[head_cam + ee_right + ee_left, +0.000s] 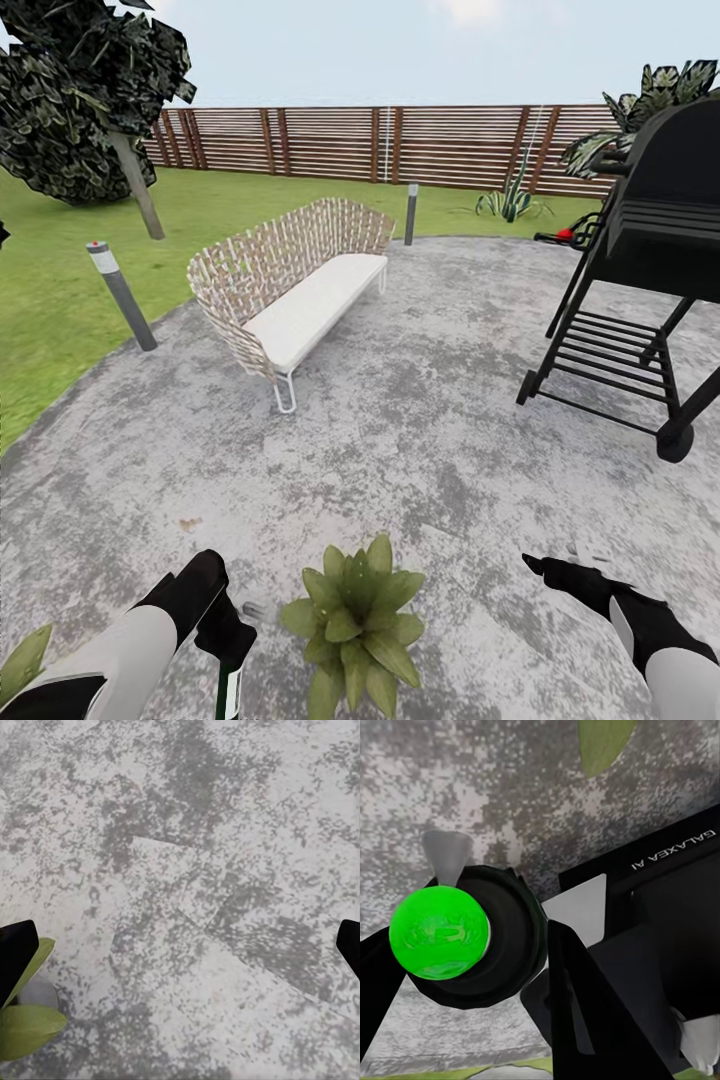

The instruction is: Pick up the pesticide atomizer in the garden and spray insectifuge to fully cover both potted plants in the garden.

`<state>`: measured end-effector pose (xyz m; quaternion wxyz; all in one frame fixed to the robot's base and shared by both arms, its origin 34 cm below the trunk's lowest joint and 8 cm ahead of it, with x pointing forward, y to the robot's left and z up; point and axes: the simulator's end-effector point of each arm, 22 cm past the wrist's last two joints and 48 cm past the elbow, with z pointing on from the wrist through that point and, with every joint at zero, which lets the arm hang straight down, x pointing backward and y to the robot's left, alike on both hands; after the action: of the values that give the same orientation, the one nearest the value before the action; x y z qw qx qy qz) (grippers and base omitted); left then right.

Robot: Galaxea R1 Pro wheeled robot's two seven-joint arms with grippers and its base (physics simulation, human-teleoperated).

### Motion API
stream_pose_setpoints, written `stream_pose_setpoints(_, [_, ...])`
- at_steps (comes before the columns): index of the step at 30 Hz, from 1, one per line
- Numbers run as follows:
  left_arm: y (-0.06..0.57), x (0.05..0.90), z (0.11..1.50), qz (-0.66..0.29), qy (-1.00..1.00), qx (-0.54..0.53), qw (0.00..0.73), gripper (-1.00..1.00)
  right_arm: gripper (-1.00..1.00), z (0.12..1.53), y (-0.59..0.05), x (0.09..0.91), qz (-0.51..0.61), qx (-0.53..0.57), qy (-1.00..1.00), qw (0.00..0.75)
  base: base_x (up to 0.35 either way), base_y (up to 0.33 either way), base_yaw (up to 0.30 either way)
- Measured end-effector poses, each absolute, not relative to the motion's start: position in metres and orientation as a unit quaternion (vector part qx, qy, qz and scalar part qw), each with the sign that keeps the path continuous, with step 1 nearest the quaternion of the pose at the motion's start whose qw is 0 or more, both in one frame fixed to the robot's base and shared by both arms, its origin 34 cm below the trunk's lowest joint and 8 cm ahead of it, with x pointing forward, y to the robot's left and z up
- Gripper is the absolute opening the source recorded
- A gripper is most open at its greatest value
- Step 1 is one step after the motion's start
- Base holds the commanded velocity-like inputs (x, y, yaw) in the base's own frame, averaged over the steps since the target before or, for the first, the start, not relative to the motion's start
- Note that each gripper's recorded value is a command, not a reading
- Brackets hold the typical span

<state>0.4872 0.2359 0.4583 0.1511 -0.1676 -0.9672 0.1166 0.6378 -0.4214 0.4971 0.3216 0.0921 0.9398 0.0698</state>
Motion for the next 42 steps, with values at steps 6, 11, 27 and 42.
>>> stream_pose_setpoints(6, [0.236,0.485,0.456,0.117,-0.967,-0.167,0.154,-1.0,1.0,0.494,-0.421,0.636,0.069,0.092,0.941,0.318,0.0,0.0,0.112])
stream_pose_setpoints(11, [0.236,0.483,0.454,0.118,-0.966,-0.167,0.158,-1.0,1.0,0.491,-0.421,0.635,0.069,0.093,0.942,0.316,0.0,0.0,0.126])
stream_pose_setpoints(27, [0.236,0.483,0.453,0.118,-0.966,-0.166,0.159,-1.0,1.0,0.489,-0.421,0.634,0.069,0.093,0.942,0.314,0.0,0.0,0.014])
stream_pose_setpoints(42, [0.237,0.48,0.428,0.117,-0.966,-0.166,0.159,-1.0,1.0,0.464,-0.422,0.631,0.069,0.093,0.942,0.314,0.0,0.0,0.0])
